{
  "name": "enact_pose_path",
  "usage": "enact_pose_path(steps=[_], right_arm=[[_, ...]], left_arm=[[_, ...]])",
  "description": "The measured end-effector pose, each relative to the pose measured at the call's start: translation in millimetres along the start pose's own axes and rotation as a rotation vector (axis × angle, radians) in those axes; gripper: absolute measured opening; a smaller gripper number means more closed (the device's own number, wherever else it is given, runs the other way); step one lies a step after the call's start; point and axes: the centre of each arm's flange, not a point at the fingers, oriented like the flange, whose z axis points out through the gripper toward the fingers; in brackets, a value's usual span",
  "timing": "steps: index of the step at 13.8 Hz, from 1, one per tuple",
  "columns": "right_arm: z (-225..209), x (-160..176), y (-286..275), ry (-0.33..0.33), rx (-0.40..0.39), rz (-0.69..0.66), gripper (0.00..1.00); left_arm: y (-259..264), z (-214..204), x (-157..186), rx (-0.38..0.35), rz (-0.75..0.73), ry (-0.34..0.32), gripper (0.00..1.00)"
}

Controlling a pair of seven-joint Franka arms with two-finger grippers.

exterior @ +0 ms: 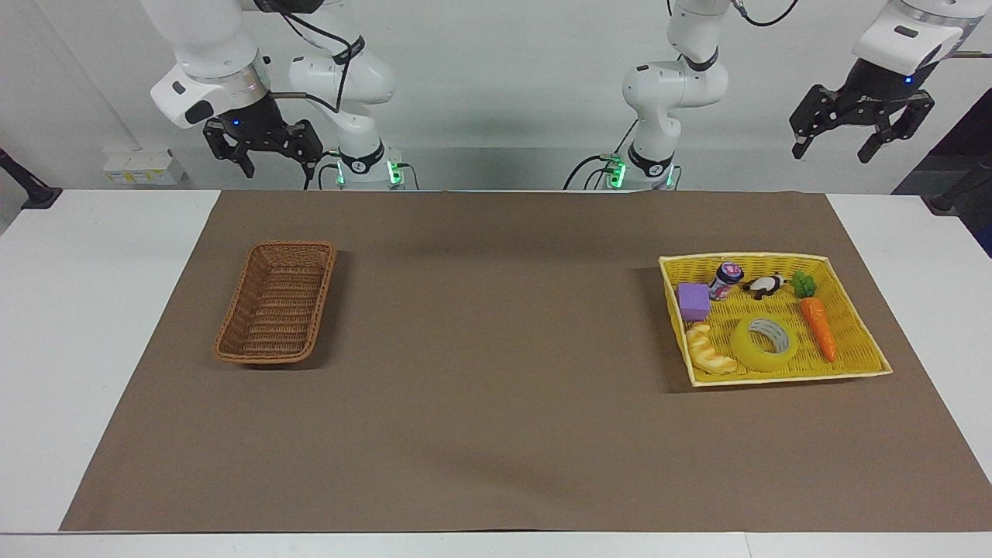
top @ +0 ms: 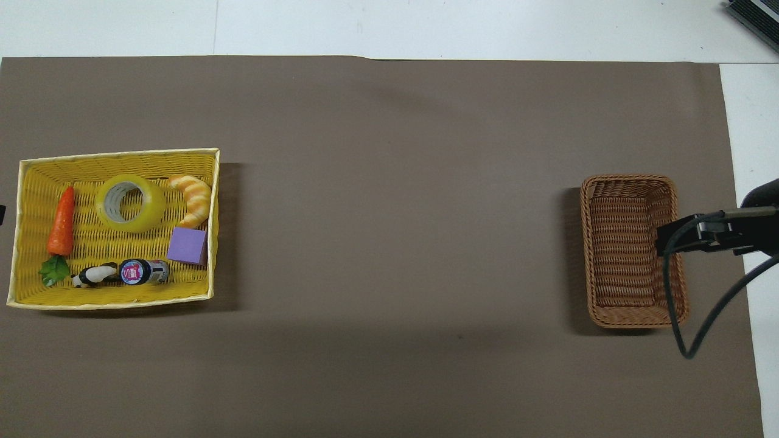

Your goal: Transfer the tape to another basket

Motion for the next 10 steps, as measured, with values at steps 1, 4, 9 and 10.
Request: enact_pose_path(steps=[1,4,9,10], right_arm=[[0,0,0,0.0,0.0,0.0,1.0],[0,0,-1,-0.003,0.021,-0.001,1.0],[-5,-1,12,0.005,0.07,0.025,1.0],[-6,-1,12,0.008,0.069,0.024,1.0]], left_arm=[[0,0,0,0.0,0.0,0.0,1.0],[0,0,0,0.0,0.0,0.001,1.0],[1,0,0,0.0,0.0,-0.002,1.0],[1,0,0,0.0,-0.001,-0.002,1.0]])
